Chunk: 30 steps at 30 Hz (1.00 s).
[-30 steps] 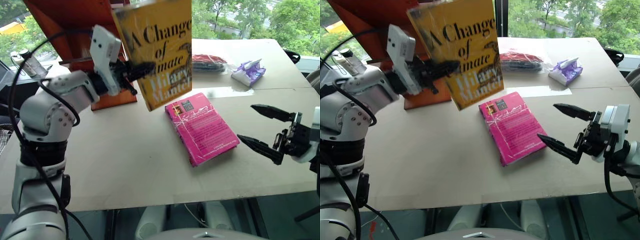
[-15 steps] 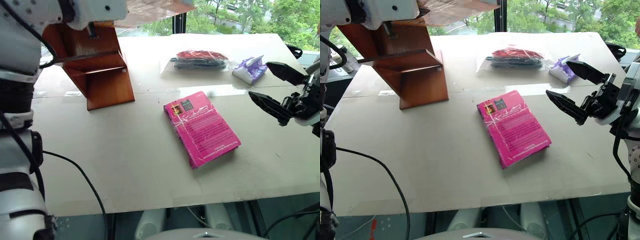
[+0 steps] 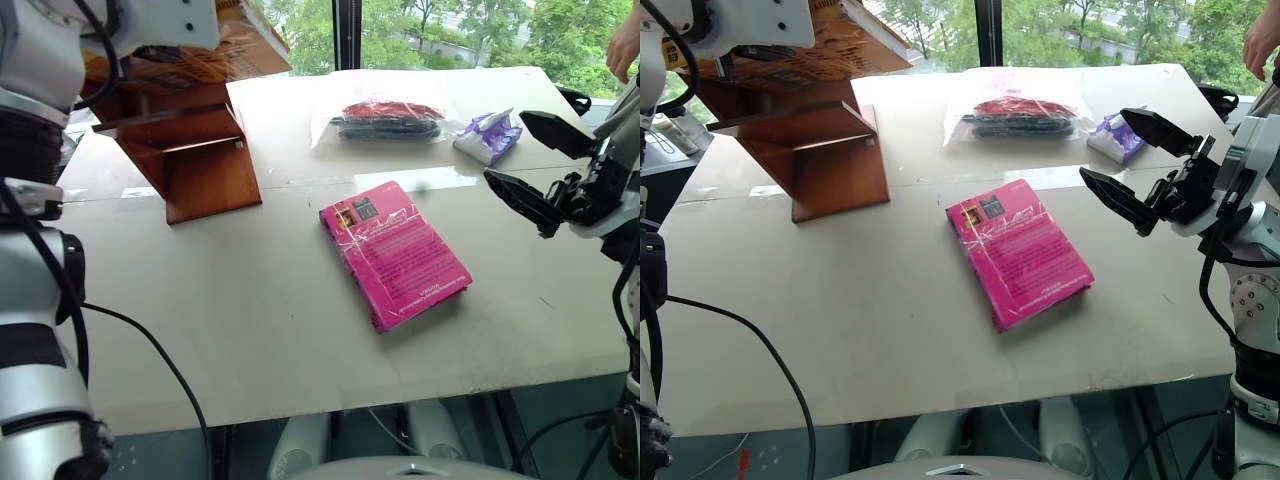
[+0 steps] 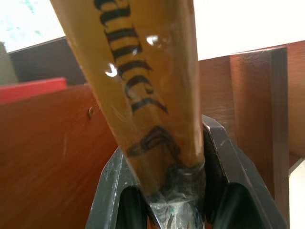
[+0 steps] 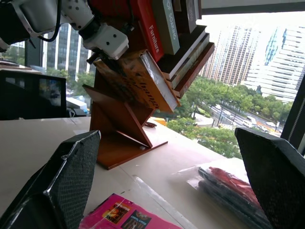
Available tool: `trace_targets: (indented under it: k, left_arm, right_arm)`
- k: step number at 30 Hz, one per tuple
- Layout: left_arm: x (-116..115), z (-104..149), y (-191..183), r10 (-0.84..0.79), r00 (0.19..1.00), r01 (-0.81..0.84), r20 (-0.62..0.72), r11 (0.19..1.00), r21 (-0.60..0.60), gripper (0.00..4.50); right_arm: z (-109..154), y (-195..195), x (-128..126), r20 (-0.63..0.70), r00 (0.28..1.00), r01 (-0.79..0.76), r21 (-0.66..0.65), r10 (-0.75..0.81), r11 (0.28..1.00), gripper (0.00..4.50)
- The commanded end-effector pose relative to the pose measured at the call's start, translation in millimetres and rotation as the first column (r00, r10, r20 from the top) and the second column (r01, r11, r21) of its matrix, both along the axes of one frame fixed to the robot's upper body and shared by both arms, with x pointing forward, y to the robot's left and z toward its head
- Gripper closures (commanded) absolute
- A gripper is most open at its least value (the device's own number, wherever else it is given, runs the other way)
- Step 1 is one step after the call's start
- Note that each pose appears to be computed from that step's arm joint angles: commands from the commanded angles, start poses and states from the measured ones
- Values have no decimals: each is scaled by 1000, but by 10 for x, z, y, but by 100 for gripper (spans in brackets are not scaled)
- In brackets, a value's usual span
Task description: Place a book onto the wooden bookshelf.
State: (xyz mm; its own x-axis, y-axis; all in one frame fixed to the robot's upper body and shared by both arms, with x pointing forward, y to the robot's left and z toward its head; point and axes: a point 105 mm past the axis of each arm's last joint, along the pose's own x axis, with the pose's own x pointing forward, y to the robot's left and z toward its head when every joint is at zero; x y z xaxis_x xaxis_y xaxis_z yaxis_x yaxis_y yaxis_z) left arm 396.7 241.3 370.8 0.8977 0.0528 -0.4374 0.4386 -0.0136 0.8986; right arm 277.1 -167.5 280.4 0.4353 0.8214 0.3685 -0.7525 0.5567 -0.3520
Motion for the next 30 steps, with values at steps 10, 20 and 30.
trace_targets:
  k: [10, 20, 30]
  left_arm:
    - [-94, -32, 186, 181, 983, -183, -33, 979, -88, 370]
    - [-89, -297, 325, 217, 974, -223, -64, 968, -112, 241]
    - [-520, 1, 163, 17, 999, 0, 39, 915, -404, 5]
  right_arm:
    - [62, 45, -112, 45, 999, -11, 2, 10, 1000, 0]
    - [51, 58, -117, 31, 999, -31, -10, 31, 999, 0]
    - [86, 19, -135, 13, 998, -64, -43, 65, 997, 0]
